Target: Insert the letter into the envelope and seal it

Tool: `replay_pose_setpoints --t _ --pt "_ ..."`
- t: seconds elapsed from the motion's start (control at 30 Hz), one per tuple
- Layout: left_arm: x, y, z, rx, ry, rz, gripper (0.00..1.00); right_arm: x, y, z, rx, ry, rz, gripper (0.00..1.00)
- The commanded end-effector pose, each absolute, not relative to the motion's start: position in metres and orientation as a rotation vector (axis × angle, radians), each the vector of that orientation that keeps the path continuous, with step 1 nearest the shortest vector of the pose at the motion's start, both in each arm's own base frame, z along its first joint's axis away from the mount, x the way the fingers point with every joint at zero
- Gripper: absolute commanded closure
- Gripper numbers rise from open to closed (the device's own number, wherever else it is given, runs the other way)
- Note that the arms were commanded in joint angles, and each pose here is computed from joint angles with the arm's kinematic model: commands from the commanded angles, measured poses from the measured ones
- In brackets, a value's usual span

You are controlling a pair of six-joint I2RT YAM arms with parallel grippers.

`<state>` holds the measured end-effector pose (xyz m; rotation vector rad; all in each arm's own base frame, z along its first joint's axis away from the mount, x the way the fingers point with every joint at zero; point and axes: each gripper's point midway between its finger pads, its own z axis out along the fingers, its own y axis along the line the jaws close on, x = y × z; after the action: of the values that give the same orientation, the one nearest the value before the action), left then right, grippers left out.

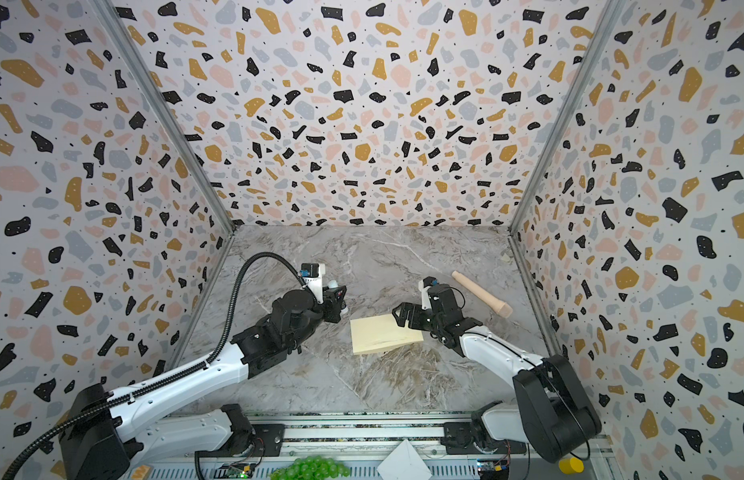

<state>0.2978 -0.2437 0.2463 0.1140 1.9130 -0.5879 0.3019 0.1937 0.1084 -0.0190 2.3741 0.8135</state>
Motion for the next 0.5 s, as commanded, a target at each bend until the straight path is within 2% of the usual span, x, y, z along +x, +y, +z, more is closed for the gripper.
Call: replay_pose_setpoints --t 0.0,0.23,0.47 --pt "0.300 -0.238 0.256 0.104 1.867 -0.576 1.00 0.283 0.175 0.103 0.045 2.422 0.759 0.01" --pt "0.302 -0.240 0.254 0.106 1.869 -0.584 1.00 0.247 0.163 0.083 0.168 2.468 0.830 0.01" --pt "0.302 -0.241 0.252 0.109 1.875 -0.583 1.00 0.242 0.172 0.070 0.197 2.496 0.913 0.01"
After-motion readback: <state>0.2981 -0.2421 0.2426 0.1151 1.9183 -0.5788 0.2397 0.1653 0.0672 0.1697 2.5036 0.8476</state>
